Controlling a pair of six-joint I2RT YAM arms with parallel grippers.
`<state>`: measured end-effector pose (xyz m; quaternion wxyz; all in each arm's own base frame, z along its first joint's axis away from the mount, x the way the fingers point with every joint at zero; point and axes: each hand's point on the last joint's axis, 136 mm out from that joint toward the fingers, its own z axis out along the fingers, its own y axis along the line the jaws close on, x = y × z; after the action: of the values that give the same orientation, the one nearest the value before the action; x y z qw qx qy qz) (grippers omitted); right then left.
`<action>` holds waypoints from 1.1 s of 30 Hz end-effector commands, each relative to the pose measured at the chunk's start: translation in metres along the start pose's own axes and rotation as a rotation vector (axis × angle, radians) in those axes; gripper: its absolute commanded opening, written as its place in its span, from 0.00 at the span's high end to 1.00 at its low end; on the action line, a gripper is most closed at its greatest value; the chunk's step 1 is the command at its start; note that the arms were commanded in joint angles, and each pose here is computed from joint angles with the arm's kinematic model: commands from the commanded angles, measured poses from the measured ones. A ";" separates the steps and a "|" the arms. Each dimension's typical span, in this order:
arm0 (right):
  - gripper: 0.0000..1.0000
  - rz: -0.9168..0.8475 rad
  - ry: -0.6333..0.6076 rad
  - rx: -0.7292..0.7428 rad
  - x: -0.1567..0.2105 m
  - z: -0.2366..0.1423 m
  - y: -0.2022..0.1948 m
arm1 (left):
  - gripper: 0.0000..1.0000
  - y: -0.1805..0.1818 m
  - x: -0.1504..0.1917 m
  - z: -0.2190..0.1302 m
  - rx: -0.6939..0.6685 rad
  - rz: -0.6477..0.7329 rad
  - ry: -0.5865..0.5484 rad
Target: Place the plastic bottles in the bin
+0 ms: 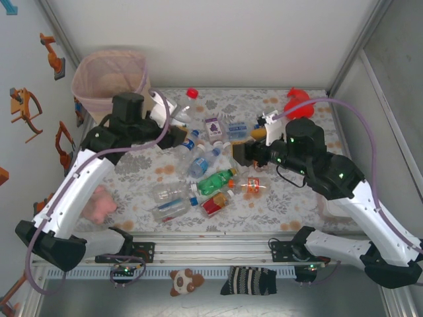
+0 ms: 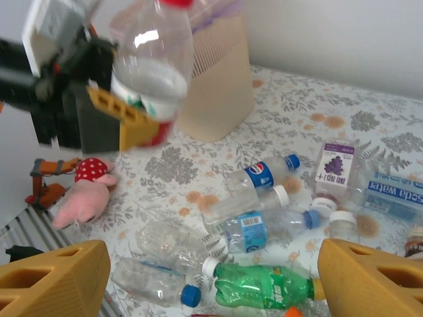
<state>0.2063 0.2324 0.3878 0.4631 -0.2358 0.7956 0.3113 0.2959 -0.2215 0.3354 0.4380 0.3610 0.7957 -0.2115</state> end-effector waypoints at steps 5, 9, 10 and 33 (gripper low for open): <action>0.19 -0.012 0.011 0.027 0.006 0.002 -0.007 | 0.41 0.091 -0.023 -0.024 -0.279 -0.132 0.008; 0.19 -0.009 0.010 0.032 0.007 0.000 -0.009 | 0.41 0.138 -0.035 -0.037 -0.387 -0.175 -0.011; 0.19 -0.007 0.008 0.032 0.008 -0.001 -0.009 | 0.41 0.147 -0.037 -0.038 -0.404 -0.180 -0.016; 0.20 -0.012 0.012 0.063 0.013 0.000 -0.016 | 0.42 0.350 0.053 -0.037 -0.792 -0.351 0.190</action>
<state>0.2068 0.2235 0.3721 0.4602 -0.2296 0.8064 0.2921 0.5179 0.0306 0.3052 0.4322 0.0496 0.8994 0.0434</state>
